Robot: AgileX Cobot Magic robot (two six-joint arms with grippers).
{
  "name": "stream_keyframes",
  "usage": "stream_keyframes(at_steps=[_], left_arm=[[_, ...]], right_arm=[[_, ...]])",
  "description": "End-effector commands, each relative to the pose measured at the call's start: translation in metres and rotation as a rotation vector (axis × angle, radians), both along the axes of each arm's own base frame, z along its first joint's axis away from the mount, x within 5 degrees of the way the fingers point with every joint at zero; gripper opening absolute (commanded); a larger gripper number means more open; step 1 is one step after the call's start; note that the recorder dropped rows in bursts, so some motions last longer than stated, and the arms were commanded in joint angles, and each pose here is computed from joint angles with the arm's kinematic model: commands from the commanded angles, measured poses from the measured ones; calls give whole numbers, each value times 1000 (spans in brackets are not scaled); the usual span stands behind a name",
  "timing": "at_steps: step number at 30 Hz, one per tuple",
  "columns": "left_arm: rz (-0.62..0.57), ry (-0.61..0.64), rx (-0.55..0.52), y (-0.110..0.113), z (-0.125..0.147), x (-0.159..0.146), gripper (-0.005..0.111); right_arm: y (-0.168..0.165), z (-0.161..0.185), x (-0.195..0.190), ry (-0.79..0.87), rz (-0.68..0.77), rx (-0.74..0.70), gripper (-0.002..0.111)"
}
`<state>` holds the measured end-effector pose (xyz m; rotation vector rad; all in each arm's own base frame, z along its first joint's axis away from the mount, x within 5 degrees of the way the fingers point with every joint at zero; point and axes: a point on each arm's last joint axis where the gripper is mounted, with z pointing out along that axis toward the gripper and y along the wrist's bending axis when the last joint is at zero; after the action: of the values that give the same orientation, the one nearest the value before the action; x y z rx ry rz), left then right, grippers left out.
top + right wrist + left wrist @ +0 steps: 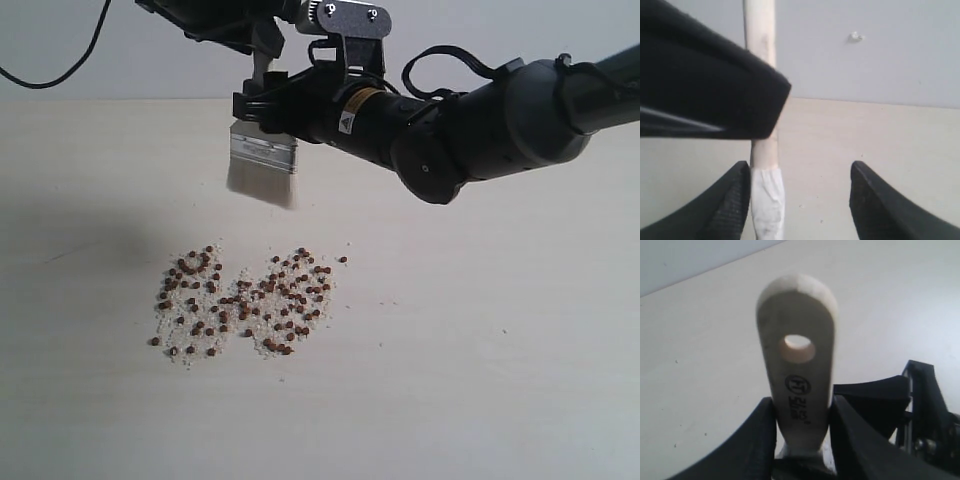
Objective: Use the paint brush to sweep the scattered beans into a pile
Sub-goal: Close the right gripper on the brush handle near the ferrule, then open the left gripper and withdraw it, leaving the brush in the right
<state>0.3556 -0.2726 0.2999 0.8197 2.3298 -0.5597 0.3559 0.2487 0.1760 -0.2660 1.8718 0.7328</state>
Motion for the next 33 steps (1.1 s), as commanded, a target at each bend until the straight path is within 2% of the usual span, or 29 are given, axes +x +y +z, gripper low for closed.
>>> stream_keyframes(at_steps=[1, 16, 20, 28, 33], left_arm=[[-3, -1, -15, -1, 4, -3, 0], [-35, -4, -16, -8, 4, -8, 0], [-36, -6, -13, -8, 4, -8, 0], [-38, -6, -11, -7, 4, -8, 0], [-39, -4, -9, -7, 3, -8, 0]], right_arm=[[1, 1, 1, -18, 0, 10, 56], [2, 5, 1, -43, 3, 41, 54], [2, 4, 1, -31, -1, 54, 40], [2, 4, 1, -30, -1, 55, 0], [2, 5, 1, -35, 1, 52, 0]])
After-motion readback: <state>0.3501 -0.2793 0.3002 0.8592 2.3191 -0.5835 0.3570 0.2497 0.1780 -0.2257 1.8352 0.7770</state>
